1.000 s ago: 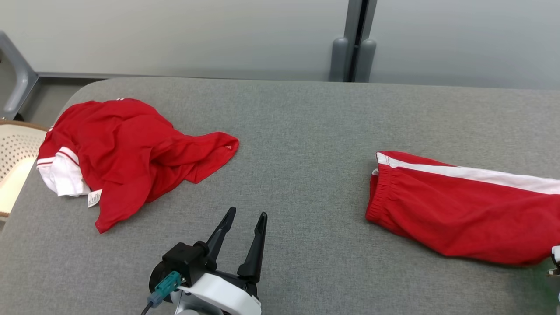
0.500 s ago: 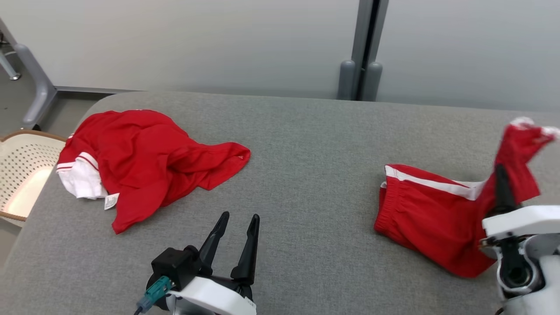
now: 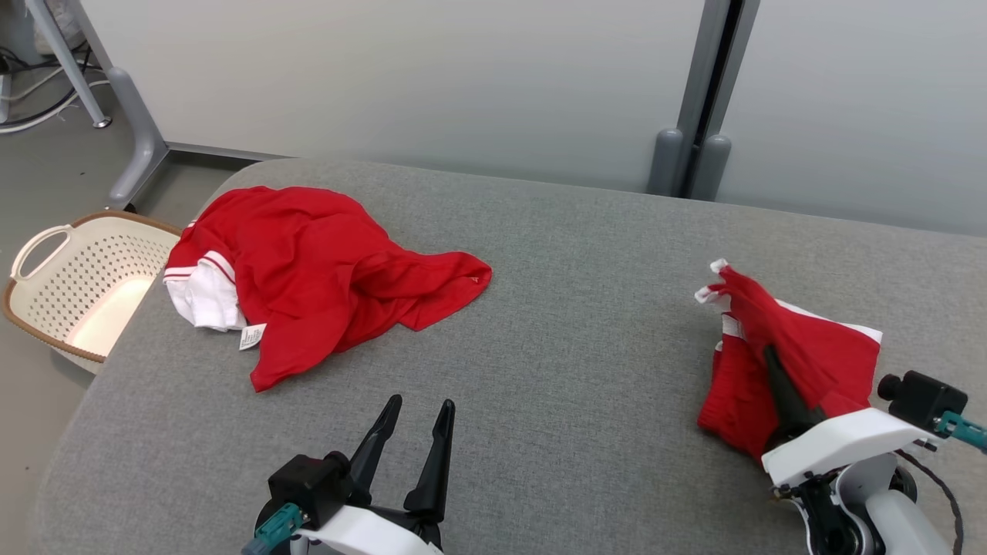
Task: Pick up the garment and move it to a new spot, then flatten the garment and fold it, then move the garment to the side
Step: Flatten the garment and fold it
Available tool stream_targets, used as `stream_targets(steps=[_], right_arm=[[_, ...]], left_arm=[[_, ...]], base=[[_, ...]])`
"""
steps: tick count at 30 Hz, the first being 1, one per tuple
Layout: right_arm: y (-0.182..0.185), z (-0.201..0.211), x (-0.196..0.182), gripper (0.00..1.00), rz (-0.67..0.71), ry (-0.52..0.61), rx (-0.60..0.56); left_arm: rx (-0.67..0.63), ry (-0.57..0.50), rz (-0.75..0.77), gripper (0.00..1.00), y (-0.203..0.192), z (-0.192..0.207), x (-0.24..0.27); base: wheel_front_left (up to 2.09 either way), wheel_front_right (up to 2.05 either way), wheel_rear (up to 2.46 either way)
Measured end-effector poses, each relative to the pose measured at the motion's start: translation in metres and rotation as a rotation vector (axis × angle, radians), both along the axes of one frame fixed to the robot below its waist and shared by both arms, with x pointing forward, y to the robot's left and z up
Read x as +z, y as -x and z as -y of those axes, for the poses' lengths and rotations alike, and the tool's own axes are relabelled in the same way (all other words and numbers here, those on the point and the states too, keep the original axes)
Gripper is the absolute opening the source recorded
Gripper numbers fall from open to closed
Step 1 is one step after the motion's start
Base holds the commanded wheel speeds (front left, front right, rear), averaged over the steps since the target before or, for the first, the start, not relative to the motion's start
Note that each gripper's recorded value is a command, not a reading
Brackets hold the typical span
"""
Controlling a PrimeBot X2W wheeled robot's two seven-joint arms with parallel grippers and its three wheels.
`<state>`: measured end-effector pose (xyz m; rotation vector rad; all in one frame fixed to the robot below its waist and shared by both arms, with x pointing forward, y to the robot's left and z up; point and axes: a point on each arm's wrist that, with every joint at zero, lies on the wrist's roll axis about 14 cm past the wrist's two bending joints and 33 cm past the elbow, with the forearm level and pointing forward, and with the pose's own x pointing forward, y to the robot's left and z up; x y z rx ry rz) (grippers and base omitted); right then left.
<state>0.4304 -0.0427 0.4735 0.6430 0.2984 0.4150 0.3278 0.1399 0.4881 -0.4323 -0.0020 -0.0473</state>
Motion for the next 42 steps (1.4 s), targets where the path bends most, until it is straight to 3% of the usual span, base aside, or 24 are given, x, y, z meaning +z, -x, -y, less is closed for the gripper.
stream_targets(steps=[1,2,12,21,28,38,42], right_arm=[[0.001,-0.002,-0.005,0.8,-0.001,0.026,0.01],[0.003,-0.004,-0.01,1.0,-0.008,0.04,0.021],[0.029,-0.042,-0.048,1.0,-0.104,0.127,0.189],[0.036,-0.041,-0.069,1.0,-0.147,0.204,0.225],[0.008,-0.004,-0.032,1.0,0.058,0.264,0.122],[-0.007,0.093,0.012,1.0,0.339,0.575,-0.058],[-0.001,0.12,0.036,1.0,0.419,0.612,-0.172]], left_arm=[[0.005,0.0,-0.003,1.0,0.001,-0.001,-0.001],[0.01,-0.001,-0.006,1.0,0.001,-0.003,-0.002],[0.04,0.03,0.0,1.0,0.001,-0.01,0.001],[0.025,0.032,-0.006,1.0,-0.003,-0.005,0.0],[-0.017,0.036,0.025,1.0,-0.016,0.006,0.01],[-0.077,0.017,0.123,1.0,-0.047,0.022,0.04],[-0.103,-0.017,0.13,1.0,-0.054,0.03,0.041]], base=[[0.0,0.0,0.0],[0.0,0.0,0.0],[0.0,0.0,0.0],[0.0,0.0,0.0],[0.0,0.0,0.0],[0.0,0.0,0.0],[0.0,0.0,0.0]])
